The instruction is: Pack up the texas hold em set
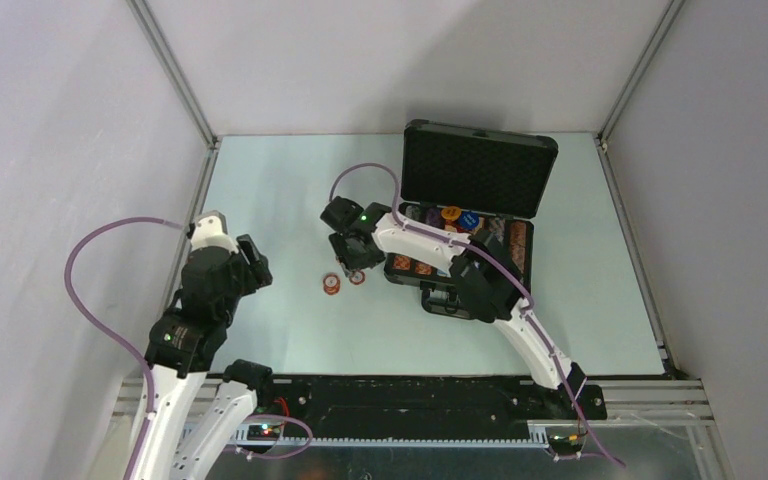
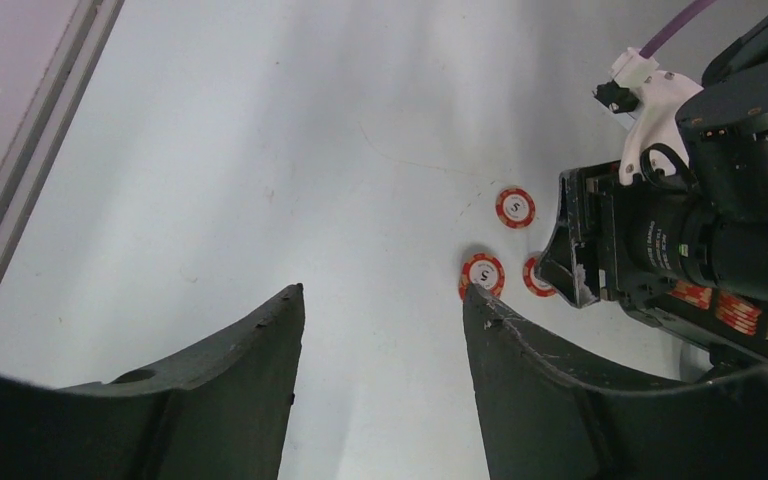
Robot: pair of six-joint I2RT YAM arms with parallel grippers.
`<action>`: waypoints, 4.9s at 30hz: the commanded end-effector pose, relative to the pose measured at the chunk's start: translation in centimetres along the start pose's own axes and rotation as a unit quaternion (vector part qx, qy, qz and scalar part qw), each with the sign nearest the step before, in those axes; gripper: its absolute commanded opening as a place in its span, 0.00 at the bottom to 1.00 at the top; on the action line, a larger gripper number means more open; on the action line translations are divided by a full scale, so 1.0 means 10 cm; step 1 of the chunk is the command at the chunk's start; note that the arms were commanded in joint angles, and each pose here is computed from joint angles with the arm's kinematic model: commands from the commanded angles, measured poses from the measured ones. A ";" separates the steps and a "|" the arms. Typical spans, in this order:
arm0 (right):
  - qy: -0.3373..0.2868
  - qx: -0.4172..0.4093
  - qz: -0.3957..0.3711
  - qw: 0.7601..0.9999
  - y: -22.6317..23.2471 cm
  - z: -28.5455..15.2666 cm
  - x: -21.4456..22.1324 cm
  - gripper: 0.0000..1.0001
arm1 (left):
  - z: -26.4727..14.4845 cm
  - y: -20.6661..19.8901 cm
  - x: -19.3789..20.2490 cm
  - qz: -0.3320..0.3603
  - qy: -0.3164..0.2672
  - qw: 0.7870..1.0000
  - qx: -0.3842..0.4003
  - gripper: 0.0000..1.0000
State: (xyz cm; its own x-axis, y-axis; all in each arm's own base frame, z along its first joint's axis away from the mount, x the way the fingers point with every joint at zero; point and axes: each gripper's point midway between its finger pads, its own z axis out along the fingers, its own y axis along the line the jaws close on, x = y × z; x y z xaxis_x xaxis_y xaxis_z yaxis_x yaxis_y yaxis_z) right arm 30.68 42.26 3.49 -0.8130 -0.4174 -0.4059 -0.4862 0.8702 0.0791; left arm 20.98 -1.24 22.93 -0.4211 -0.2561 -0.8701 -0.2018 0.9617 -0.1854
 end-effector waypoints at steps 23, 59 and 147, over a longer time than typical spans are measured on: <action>0.012 0.024 -0.031 0.999 0.12 0.15 0.11 0.52 | 0.07 0.02 -0.01 0.013 -0.002 1.000 -0.012 0.66; 0.052 0.045 -0.049 0.996 0.08 0.15 0.44 0.50 | 0.07 0.02 -0.01 0.013 -0.002 1.000 -0.010 0.66; -0.004 0.041 -0.033 0.999 0.01 0.23 -0.10 0.40 | 0.09 0.02 0.01 0.016 0.003 1.000 -0.011 0.67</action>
State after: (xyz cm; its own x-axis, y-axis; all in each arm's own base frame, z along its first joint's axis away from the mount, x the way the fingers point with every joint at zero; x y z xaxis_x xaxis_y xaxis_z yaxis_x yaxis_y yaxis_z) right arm 31.66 44.24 2.27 -0.7778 -0.4655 -0.4223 -0.5215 0.8530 0.0203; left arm 21.24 -1.10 22.27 -0.4432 -0.2471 -0.8617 -0.2158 0.9624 -0.1650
